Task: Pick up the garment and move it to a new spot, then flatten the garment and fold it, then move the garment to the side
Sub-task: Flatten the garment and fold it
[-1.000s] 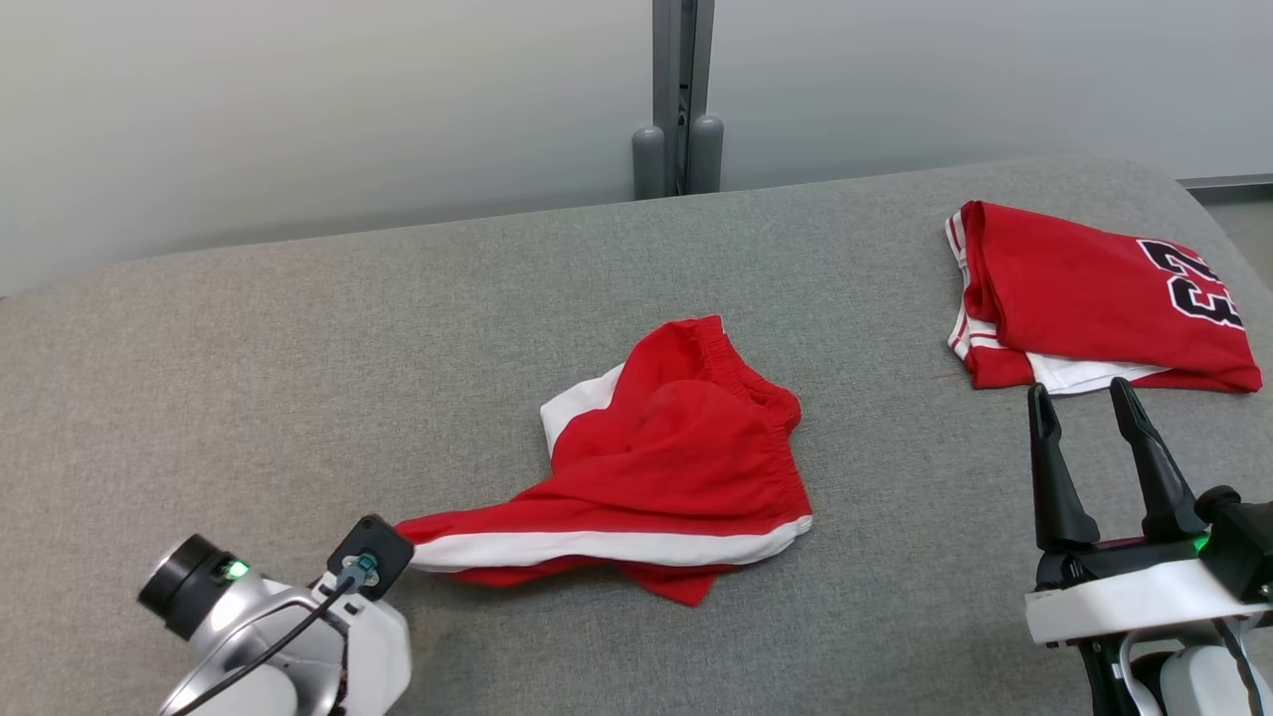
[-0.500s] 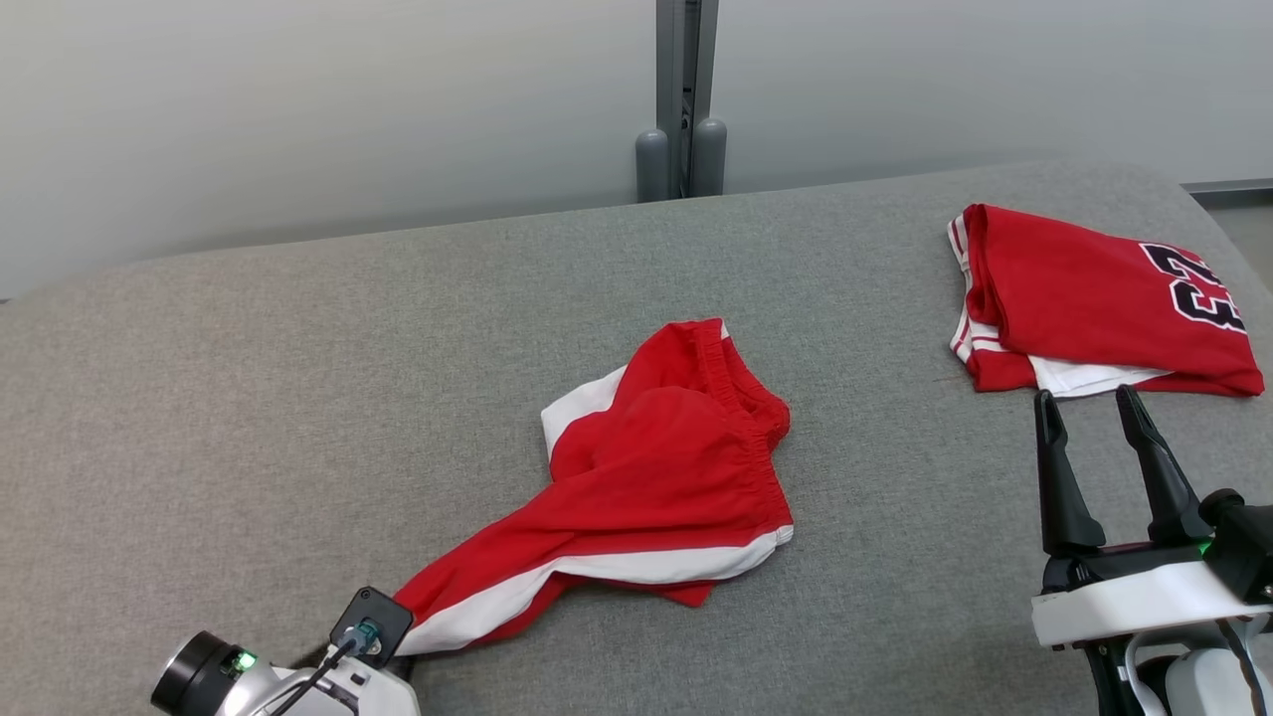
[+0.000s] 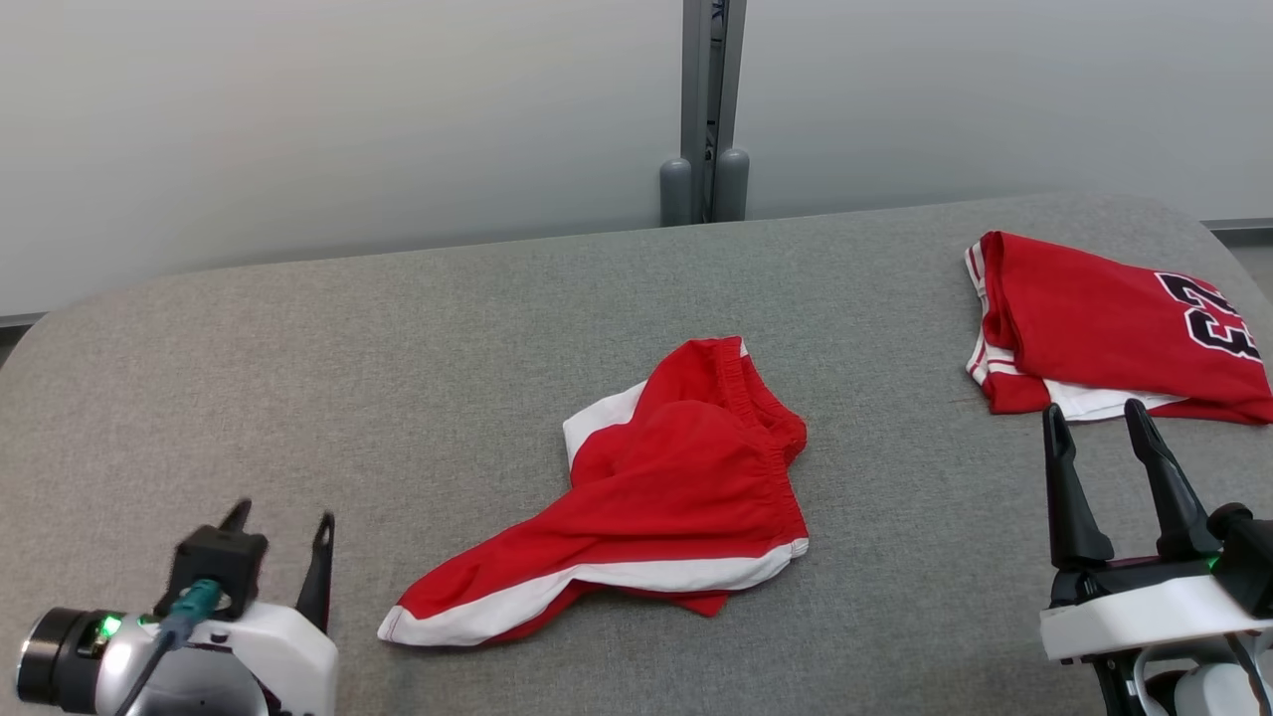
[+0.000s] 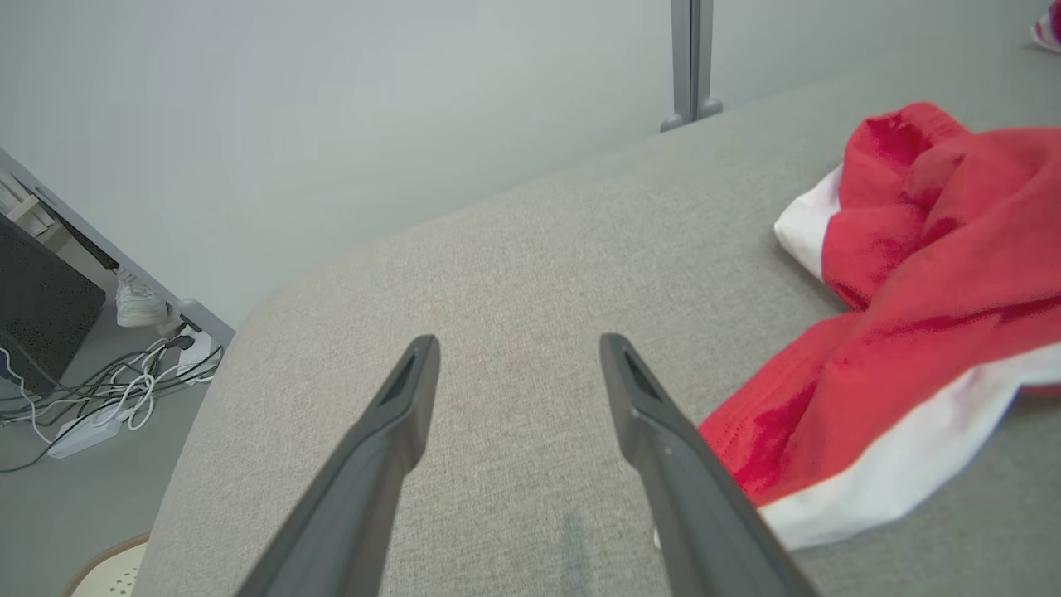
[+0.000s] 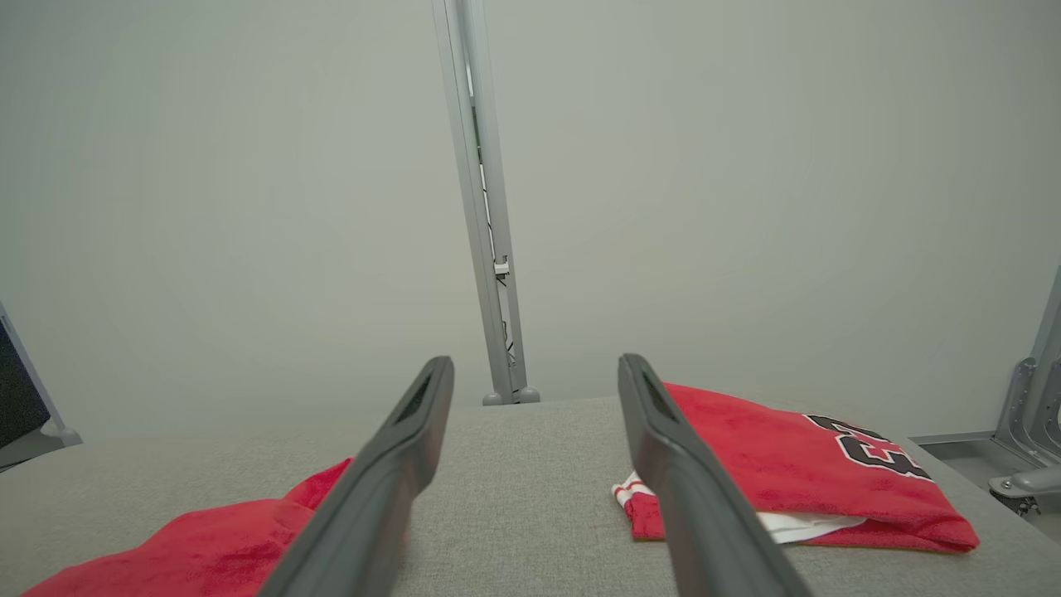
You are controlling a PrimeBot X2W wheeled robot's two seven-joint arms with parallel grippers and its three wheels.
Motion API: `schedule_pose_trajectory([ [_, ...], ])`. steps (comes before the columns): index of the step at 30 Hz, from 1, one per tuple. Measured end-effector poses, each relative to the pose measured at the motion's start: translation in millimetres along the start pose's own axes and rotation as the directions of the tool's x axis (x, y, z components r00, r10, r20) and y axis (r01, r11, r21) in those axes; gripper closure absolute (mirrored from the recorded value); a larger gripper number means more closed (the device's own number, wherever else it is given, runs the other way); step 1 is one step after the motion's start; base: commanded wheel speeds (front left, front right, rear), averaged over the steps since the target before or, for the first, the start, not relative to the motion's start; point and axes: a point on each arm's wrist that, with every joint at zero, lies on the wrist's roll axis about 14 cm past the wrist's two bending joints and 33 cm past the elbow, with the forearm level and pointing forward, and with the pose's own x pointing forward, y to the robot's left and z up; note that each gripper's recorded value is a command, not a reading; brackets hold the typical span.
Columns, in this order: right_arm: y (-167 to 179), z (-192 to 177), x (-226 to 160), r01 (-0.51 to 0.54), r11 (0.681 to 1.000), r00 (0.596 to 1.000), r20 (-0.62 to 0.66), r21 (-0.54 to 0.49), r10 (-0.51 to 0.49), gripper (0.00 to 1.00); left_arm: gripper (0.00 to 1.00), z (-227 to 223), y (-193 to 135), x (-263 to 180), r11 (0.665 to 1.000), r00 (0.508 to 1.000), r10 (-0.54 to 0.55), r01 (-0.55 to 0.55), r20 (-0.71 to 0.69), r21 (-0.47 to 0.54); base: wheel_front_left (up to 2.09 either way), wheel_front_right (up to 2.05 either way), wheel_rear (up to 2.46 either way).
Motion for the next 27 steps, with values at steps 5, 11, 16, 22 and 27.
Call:
schedule_pose_trajectory([
  [5, 2, -1, -3, -0.002, 1.0, 1.0, -0.002, 0.006, 0.002, 0.0, 0.0, 29, 1, -7, 0.989, 0.984, 0.067, -0.044, 0.163, -0.142, 0.0, 0.0, 0.0],
  [11, 6, -5, -9, -0.007, 1.0, 1.0, -0.016, 0.022, 0.008, 0.0, 0.0, 36, -1, -16, 0.955, 0.947, 0.143, -0.056, 0.286, -0.292, 0.0, 0.0, 0.0],
  [16, 24, -27, -15, -0.054, 0.998, 0.995, -0.084, 0.038, 0.057, 0.0, 0.0, 24, -13, -16, 0.932, 0.953, 0.126, -0.018, 0.276, -0.363, 0.0, 0.0, 0.0],
  [22, 35, -32, -7, -0.096, 0.994, 0.99, -0.096, 0.042, 0.1, 0.0, 0.0, 23, -11, -13, 0.925, 0.949, 0.132, -0.015, 0.285, -0.379, 0.0, 0.0, 0.0],
  [27, 37, -34, -3, -0.113, 0.993, 0.988, -0.104, 0.037, 0.117, 0.0, 0.0, 14, -8, -15, 0.92, 0.955, 0.14, -0.027, 0.262, -0.391, 0.0, 0.0, 0.0],
])
